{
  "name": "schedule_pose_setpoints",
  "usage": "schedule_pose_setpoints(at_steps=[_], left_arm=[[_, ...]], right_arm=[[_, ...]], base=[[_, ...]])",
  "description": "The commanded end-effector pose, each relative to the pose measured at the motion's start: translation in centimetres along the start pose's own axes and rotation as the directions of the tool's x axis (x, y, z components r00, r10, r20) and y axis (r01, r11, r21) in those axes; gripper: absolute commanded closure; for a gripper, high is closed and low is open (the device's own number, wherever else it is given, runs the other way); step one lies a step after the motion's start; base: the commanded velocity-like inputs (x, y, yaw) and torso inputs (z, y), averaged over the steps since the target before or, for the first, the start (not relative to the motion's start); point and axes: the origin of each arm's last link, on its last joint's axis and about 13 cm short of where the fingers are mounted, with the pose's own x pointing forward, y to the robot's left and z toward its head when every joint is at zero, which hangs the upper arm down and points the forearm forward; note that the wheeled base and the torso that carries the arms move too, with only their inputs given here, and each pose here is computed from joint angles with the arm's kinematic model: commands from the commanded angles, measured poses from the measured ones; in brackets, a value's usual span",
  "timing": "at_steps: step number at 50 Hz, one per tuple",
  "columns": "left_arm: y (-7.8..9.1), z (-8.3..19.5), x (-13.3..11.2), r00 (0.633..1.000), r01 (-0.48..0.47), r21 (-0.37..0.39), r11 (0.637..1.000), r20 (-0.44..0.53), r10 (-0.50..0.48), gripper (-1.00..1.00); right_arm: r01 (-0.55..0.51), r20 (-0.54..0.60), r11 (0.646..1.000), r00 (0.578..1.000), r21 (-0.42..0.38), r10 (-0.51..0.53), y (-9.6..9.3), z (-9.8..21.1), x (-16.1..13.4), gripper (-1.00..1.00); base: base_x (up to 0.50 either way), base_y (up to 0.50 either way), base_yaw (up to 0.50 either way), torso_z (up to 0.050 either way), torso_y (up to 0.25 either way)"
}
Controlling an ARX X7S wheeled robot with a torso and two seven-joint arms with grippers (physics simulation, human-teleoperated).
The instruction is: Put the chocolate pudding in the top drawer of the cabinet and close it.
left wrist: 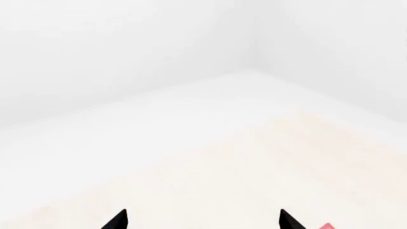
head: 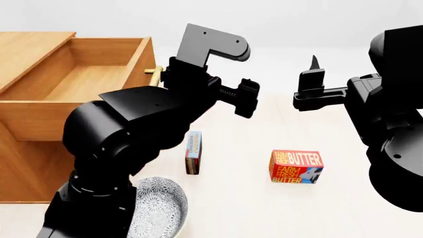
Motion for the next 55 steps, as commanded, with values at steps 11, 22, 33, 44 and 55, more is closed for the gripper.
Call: schedule_pose_setpoints(at_steps=[11, 22, 33, 44, 55], left_arm=[[-1.2, -4.2, 3.6, 0.987, -0.029, -0.028, 0.999, -0.158, 0.024, -1.0], [-0.8, -6.1, 5.5, 0.966, -0.101, -0.06, 0.993, -0.244, 0.084, -1.0], [0.0, -8.2, 6.6, 0.933, -0.182, -0.051, 0.982, -0.324, 0.157, -1.0], [0.9, -8.9, 7.1, 0.915, -0.237, -0.053, 0.97, -0.347, 0.205, -1.0], [2.1, -9.9, 7.4, 0.896, -0.304, -0.073, 0.95, -0.361, 0.26, -1.0]], right_arm=[[-0.005, 0.004, 1.0, 1.0, 0.003, 0.005, -0.1, 0.1, 0.0, -1.0], [-0.001, 0.001, 1.0, 1.0, 0.006, 0.001, -0.3, -0.1, 0.0, -1.0], [0.003, -0.005, 1.0, 1.0, 0.011, -0.003, -0.4, -0.5, 0.1, -1.0], [-0.004, -0.007, 1.0, 1.0, 0.012, 0.004, -0.1, -0.5, 0.1, -1.0], [-0.009, -0.007, 1.0, 1.0, 0.01, 0.009, 0.0, -0.5, 0.1, -1.0]], base=[[0.0, 0.0, 0.0, 0.0, 0.0], [0.0, 0.0, 0.0, 0.0, 0.0], [0.0, 0.0, 0.0, 0.0, 0.0], [0.0, 0.0, 0.0, 0.0, 0.0], [0.0, 0.0, 0.0, 0.0, 0.0]])
